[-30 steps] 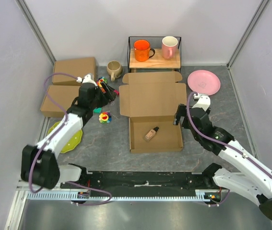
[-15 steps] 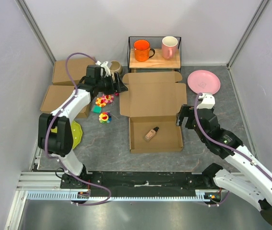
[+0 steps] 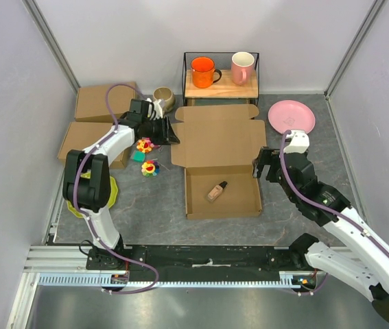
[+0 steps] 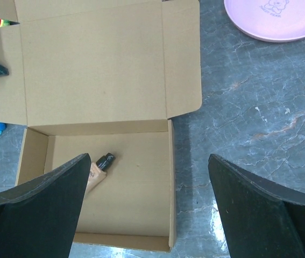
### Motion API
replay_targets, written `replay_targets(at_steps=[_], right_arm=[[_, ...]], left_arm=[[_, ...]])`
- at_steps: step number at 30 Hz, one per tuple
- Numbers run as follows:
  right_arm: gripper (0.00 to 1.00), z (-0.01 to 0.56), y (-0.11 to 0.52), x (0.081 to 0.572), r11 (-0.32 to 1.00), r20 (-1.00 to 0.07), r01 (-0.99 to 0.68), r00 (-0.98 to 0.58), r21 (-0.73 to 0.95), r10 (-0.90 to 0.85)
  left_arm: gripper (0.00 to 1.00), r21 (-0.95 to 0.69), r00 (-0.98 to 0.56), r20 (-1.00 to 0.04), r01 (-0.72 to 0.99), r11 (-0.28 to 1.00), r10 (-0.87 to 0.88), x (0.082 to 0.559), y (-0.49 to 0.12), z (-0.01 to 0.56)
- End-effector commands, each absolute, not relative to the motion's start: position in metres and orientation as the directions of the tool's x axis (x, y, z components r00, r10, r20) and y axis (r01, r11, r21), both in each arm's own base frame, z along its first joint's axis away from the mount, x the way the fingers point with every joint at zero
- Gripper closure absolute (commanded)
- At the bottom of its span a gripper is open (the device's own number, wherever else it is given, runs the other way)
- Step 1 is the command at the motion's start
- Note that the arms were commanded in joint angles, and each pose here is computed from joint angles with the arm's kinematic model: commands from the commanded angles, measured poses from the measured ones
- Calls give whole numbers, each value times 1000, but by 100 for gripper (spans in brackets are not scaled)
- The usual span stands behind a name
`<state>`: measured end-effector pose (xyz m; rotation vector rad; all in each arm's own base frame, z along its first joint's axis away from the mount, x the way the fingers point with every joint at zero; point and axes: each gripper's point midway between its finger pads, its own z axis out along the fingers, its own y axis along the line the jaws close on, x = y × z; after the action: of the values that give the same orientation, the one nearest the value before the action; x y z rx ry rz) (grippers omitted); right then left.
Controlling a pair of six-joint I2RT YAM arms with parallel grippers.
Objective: Fold the paper box
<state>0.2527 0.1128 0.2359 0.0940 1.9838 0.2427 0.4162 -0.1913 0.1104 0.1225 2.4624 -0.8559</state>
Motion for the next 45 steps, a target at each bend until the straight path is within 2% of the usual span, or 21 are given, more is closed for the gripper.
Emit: replay_targets(at_steps=[1,2,5,8,12,13,19,31,37,40,45], right_arm=[[2,264,110,261,975,-914,-29,-356,219,195],[2,266,105,263,978,-918,-2,-345,208,195],[2,258,96,272,981,-922,78,-335,177,193],[2,253,87,282,973,-919,149,-329,178,218],[2,260,89,292,963,-912,136,-311,235,266],[2,260,85,296,958,-908,150,-311,245,281],[2,252,89,313,964,-892,117,-367,237,264],[7,223,108,337,970,-877,44,-418,240,237],[12,220,128,350,967,-888,-57,-411,249,204],[18,216,133,355,971,-887,-81,-430,224,168],[34,195,133,349,976,-858,-86,-496,199,131]], left_arm=[[64,-557,-804,-593,365,746,-49,418,-201,141],[71,-549,-794,-607,383,743,-39,417,-203,145],[83,-516,-752,-659,449,729,-3,409,-212,154],[88,-425,-688,-723,519,741,67,395,-219,160],[95,-331,-603,-791,562,758,102,373,-216,162],[97,-287,-531,-842,589,756,94,373,-213,179],[98,-146,-409,-901,597,789,143,356,-191,186],[98,-119,-276,-960,544,831,43,349,-179,206],[98,-80,-264,-962,529,845,74,343,-183,197],[98,-57,-253,-964,509,859,86,342,-182,196],[98,-67,-244,-968,443,894,48,344,-173,200]])
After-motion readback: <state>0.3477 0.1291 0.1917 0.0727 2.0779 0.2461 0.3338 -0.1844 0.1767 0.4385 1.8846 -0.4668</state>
